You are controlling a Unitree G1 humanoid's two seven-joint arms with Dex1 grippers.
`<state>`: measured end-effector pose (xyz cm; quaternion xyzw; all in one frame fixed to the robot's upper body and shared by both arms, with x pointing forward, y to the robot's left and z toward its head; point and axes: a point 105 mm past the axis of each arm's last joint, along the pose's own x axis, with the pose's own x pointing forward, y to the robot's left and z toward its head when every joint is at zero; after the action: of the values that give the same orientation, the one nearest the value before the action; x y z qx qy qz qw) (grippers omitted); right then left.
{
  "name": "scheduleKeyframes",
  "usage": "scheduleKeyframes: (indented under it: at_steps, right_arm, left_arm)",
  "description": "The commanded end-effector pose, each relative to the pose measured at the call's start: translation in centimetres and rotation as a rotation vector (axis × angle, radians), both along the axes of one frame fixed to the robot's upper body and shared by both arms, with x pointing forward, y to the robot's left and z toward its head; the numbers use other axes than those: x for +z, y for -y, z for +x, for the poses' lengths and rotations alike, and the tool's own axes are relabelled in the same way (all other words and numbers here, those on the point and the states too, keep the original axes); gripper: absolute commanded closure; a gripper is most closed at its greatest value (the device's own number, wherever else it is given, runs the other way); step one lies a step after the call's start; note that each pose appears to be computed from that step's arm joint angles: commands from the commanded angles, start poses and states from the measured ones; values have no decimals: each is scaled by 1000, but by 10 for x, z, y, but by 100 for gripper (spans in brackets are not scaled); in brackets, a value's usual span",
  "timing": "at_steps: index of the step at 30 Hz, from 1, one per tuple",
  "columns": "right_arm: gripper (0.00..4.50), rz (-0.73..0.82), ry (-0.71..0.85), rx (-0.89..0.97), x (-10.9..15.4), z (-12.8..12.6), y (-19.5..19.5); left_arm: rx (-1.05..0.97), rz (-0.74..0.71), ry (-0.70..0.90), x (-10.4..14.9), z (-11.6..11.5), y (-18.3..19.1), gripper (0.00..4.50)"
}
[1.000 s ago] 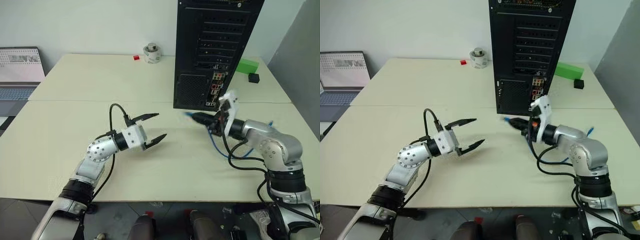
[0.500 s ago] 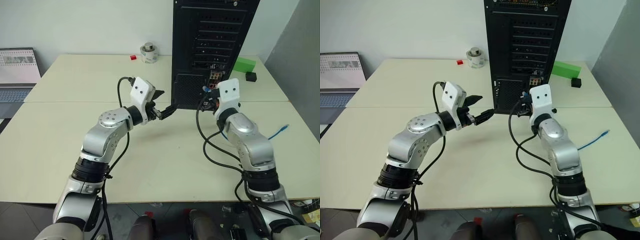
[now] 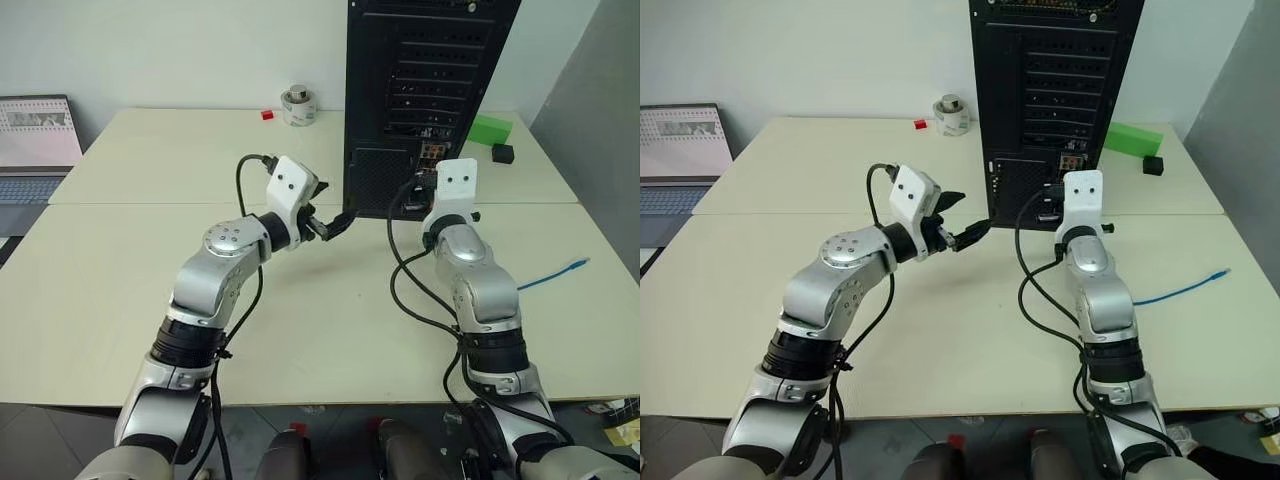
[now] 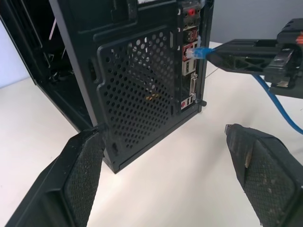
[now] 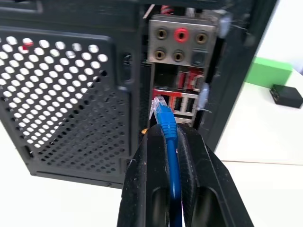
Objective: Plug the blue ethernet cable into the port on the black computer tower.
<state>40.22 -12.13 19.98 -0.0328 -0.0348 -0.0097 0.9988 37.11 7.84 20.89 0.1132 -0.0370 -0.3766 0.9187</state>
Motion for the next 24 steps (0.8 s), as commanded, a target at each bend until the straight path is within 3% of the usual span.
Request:
scheduleKeyframes:
  at_steps: [1,24]
  right_arm:
    - [450,31,68,-29,18,-2,3]
    - [450,70,83,-34,22,1,-2]
  left_arm:
    - [-6,0,77,15,-4,2,31]
    - [-19,19,73,12,-4,-1,31]
